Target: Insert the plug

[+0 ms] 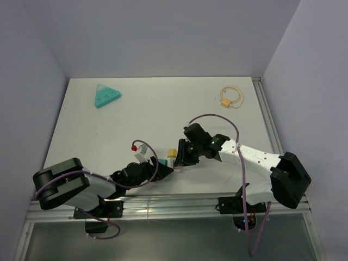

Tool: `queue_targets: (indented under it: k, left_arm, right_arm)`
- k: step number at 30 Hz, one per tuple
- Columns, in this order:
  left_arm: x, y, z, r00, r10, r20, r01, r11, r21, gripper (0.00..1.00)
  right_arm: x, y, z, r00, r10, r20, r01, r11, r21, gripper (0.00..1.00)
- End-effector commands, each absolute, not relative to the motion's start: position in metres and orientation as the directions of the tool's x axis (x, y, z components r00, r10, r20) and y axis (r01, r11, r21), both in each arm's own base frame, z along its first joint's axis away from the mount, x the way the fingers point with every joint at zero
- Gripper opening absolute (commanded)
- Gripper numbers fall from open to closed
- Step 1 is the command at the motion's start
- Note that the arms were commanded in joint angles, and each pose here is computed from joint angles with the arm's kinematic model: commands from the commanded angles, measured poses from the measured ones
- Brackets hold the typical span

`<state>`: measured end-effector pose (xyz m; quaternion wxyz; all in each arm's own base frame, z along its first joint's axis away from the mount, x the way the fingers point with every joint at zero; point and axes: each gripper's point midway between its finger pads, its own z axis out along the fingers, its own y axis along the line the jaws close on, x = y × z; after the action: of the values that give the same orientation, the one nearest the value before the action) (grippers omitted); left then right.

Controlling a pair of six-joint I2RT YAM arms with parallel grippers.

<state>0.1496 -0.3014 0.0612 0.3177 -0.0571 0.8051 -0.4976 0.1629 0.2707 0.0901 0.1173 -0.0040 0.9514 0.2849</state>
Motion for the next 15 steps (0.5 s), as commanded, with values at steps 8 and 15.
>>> queue_targets:
  k: [8, 15]
  left_arm:
    - [0.138, -0.312, 0.071, -0.824, -0.359, -0.439, 0.259, 0.451, -0.854, 0.0]
    - [0.137, -0.313, 0.069, -0.83, -0.353, -0.432, 0.255, 0.448, -0.857, 0.0]
  right_arm:
    - [0.184, 0.259, 0.06, -0.963, -0.02, -0.269, -0.143, 0.882, 0.449, 0.0]
    - [0.187, 0.257, 0.058, -0.959, -0.083, -0.271, -0.186, 0.905, 0.382, 0.0]
